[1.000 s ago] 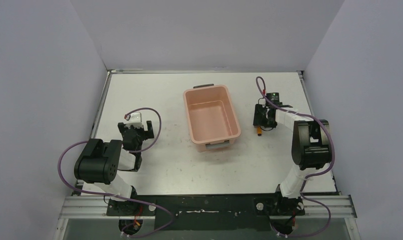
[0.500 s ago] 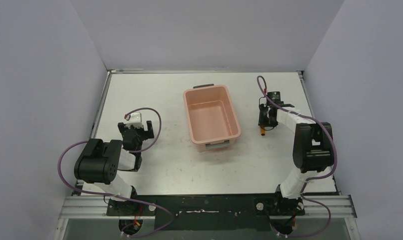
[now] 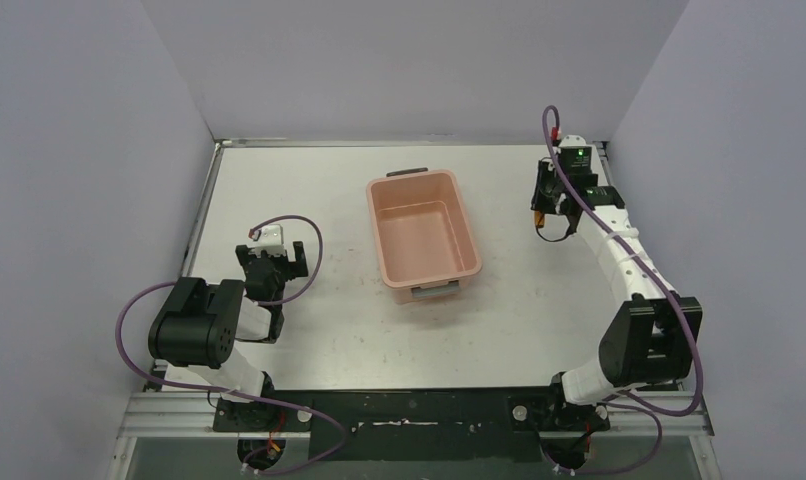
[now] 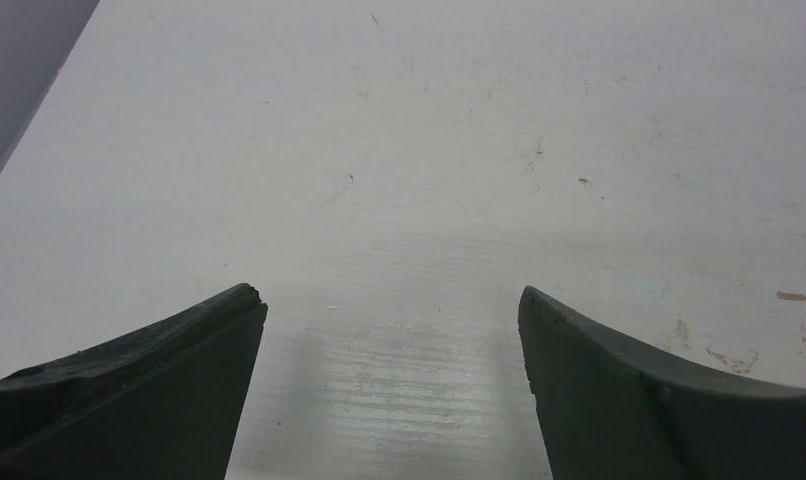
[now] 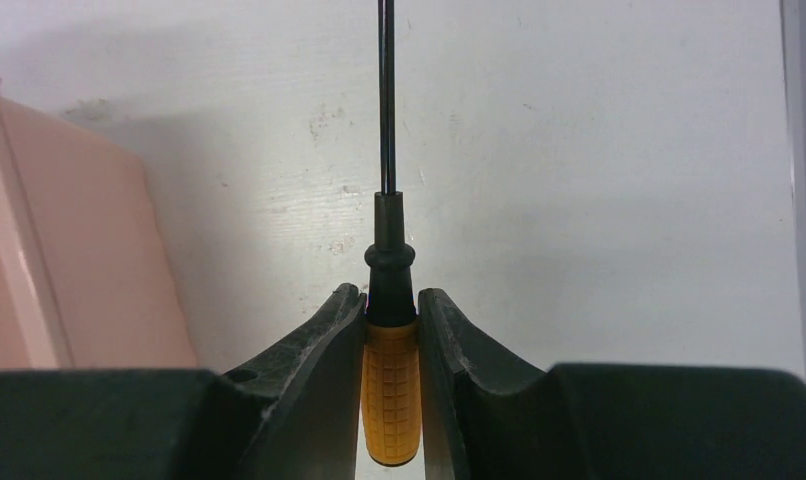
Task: Put the screwdriver in the bin
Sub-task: Pick up the screwdriver from the center of the board.
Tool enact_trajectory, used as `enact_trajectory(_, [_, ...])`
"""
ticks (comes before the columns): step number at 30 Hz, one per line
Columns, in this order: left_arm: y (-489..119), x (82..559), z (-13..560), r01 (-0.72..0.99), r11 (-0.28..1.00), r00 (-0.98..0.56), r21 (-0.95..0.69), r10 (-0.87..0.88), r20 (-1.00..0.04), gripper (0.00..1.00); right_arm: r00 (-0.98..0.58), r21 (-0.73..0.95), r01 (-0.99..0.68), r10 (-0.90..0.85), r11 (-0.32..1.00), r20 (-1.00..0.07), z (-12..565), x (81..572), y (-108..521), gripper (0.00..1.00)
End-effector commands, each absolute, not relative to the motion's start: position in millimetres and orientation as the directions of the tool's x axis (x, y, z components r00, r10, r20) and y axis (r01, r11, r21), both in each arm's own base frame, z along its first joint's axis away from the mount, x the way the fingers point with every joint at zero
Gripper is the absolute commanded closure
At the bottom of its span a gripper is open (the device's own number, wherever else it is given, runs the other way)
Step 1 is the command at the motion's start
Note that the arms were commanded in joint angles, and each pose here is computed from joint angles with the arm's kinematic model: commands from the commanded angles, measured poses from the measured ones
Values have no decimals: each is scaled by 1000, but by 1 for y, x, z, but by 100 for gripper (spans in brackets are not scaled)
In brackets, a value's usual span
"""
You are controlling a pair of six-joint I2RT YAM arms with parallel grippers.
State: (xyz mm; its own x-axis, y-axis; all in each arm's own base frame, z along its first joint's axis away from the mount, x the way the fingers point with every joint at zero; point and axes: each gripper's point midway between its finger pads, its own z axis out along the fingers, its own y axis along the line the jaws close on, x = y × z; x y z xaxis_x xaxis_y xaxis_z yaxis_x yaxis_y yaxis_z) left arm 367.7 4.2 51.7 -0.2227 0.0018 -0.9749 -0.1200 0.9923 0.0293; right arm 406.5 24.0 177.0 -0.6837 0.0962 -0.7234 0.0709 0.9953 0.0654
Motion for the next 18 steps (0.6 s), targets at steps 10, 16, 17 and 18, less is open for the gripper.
enact_trajectory(10, [2, 380, 74, -122, 992, -140, 4, -13, -990, 3, -542, 75, 46, 88, 996, -836, 265, 402, 28, 92])
enact_trajectory(16, [2, 380, 74, -123, 992, -140, 4, -13, -990, 3, -555, 75, 23, 75, 997, -829, 264, 401, 39, 92])
enact_trajectory(17, [2, 380, 74, -122, 992, -139, 4, -13, -990, 3, -560, 74, 14, 69, 997, -826, 263, 401, 43, 92])
enact_trajectory(18, [2, 380, 74, -123, 992, -141, 4, -13, -990, 3, -564, 75, 9, 67, 997, -823, 261, 401, 47, 92])
